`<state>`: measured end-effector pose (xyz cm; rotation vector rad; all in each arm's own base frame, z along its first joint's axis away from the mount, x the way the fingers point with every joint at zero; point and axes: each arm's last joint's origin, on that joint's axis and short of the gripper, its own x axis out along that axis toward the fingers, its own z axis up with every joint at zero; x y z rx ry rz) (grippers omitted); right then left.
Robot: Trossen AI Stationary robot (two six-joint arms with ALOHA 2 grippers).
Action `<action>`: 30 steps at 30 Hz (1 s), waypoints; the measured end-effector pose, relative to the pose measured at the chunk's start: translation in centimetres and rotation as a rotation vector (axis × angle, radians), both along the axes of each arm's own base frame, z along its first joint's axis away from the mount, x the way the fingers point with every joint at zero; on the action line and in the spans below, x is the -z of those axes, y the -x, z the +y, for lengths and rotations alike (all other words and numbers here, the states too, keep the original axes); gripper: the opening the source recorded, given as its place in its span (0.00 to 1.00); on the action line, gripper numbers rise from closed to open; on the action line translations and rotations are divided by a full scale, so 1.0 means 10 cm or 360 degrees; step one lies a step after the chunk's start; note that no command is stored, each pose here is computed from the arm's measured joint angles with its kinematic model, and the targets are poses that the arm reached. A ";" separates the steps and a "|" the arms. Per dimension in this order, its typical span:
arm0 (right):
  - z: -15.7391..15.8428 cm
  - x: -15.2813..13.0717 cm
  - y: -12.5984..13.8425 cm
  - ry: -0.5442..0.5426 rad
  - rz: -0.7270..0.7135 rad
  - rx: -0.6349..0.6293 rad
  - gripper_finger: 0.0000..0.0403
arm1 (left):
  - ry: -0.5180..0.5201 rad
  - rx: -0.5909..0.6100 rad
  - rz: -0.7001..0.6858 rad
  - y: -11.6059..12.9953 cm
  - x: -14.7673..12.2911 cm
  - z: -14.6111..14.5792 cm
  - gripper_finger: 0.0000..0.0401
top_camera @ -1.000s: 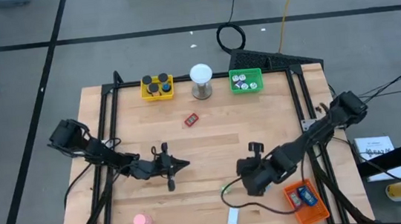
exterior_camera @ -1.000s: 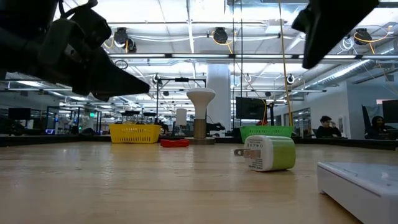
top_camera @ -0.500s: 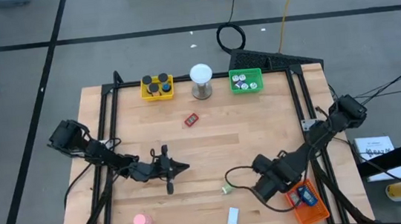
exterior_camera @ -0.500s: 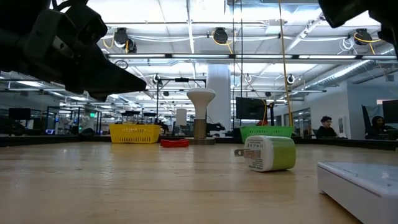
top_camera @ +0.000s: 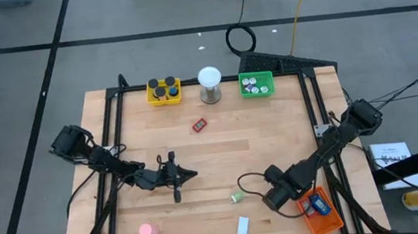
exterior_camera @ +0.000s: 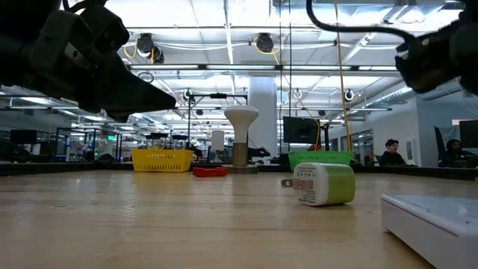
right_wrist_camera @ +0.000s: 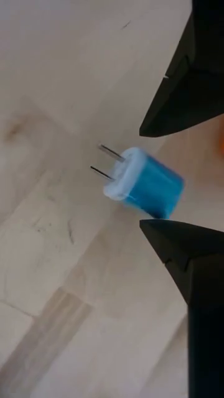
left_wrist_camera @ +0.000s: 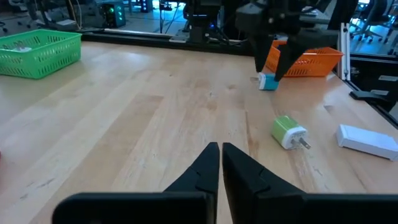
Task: Pick & Place Office items
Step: Put the light blue charger adapter into the green bin
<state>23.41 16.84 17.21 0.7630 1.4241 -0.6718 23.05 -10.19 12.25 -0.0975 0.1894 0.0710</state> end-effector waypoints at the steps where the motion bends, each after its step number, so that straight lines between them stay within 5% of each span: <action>1: -0.01 0.03 0.00 -0.0006 -0.0009 0.0009 0.54 | 0.0000 -0.0001 0.0000 0.00 0.00 0.00 0.06; 15: -0.05 0.18 0.00 -0.0037 -0.0096 -0.0129 0.31 | 0.0016 -0.0006 -0.0001 0.00 0.00 0.00 0.05; 19: -0.04 0.10 -0.06 0.0003 -0.0182 -0.0250 0.31 | -0.0008 -0.0109 -0.0012 0.00 0.00 0.02 0.03; 26: -0.21 -0.03 -0.32 0.0467 -0.0509 -0.0665 0.31 | -0.0052 -0.0179 -0.0034 0.00 -0.02 0.03 0.04; 30: -0.38 0.02 -0.59 0.0680 -0.0934 -0.0845 0.31 | -0.0062 -0.0213 -0.0039 0.00 -0.02 0.04 0.05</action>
